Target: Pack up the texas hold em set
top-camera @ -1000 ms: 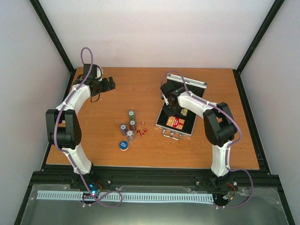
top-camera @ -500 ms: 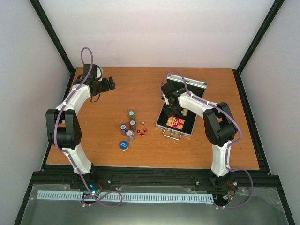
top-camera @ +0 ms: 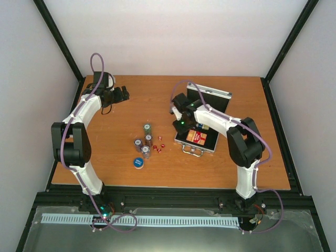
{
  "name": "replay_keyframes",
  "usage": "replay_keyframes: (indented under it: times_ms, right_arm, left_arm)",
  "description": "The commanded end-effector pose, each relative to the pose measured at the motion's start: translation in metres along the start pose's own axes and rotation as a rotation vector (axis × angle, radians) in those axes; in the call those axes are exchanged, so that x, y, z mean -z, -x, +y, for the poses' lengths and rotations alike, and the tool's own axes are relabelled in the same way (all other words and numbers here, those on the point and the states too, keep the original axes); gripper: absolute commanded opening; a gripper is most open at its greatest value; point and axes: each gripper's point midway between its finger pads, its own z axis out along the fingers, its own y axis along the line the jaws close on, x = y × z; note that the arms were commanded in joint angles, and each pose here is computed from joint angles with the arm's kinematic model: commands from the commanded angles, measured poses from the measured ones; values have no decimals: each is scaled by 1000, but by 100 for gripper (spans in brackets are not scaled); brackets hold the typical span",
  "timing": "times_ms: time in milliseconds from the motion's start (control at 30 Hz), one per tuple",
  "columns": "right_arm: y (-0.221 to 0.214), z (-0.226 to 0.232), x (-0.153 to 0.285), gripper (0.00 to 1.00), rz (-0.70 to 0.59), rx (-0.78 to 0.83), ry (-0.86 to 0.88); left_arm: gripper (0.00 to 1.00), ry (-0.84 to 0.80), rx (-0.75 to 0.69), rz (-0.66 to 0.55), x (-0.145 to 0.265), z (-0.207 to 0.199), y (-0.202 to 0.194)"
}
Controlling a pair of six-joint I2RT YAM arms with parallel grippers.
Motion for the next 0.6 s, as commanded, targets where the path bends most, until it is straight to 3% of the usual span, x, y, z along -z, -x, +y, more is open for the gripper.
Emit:
replay_keyframes:
  times_ms: [0, 233, 567]
  right_arm:
    - [20, 59, 19, 48, -64, 77, 136]
    - [24, 97, -8, 48, -22, 149, 221]
    - [24, 106, -42, 48, 14, 195, 248]
  left_arm:
    - [100, 2, 21, -25, 7, 2, 8]
    - [100, 7, 21, -28, 11, 3, 5]
    - [100, 7, 13, -37, 17, 2, 6]
